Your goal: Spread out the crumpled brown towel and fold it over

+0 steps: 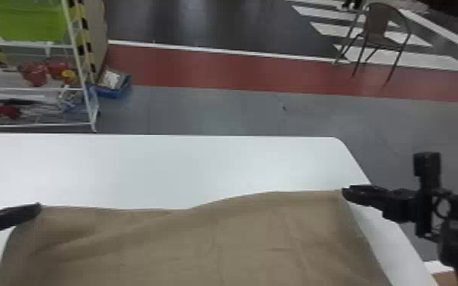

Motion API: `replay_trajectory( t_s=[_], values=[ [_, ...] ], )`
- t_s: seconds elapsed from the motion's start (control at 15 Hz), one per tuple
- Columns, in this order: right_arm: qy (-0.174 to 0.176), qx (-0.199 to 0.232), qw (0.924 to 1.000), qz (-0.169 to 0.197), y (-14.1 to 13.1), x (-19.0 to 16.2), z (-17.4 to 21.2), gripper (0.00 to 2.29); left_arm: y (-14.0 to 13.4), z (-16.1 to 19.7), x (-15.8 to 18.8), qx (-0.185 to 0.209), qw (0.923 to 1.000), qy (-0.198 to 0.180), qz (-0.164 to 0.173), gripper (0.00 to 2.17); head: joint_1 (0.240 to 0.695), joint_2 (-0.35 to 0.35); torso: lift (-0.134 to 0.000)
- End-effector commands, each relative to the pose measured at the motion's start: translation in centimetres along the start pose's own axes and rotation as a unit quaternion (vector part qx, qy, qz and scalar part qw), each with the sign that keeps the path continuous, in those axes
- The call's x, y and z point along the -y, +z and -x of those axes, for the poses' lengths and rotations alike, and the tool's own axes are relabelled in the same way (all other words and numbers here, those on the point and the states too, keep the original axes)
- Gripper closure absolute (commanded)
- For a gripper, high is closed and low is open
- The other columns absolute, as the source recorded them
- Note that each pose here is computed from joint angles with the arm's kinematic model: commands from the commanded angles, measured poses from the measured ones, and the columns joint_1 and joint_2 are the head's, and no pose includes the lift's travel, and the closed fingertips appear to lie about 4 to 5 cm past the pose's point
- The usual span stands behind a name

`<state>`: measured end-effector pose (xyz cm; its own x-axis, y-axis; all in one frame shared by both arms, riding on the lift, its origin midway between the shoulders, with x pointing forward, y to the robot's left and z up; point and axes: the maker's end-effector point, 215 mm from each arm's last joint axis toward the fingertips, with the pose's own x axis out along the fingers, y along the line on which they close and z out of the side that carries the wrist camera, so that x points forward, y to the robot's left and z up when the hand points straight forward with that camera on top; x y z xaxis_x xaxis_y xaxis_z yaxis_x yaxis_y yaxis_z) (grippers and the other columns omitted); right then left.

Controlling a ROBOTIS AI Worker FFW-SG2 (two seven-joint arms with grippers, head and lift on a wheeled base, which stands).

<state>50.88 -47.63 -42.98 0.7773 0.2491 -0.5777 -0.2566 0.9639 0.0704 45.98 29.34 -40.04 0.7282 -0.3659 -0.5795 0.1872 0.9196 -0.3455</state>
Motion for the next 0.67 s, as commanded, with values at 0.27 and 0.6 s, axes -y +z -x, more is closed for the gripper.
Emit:
replay_trajectory(
  t_s=[0.27,0.6],
  values=[
    [-0.001,-0.018,0.9991,0.039,0.0,-1.0,-2.5,0.29,0.0,-0.5,-0.1,-0.002,1.0000,-0.001,0.001,1.63,0.695,-0.193,-0.123],
    [0.006,-0.039,0.9984,0.041,-0.9,-0.9,-3.1,0.47,0.3,-0.6,-0.2,0.000,1.0000,0.001,0.000,1.63,0.695,-0.188,-0.123]
  ],
)
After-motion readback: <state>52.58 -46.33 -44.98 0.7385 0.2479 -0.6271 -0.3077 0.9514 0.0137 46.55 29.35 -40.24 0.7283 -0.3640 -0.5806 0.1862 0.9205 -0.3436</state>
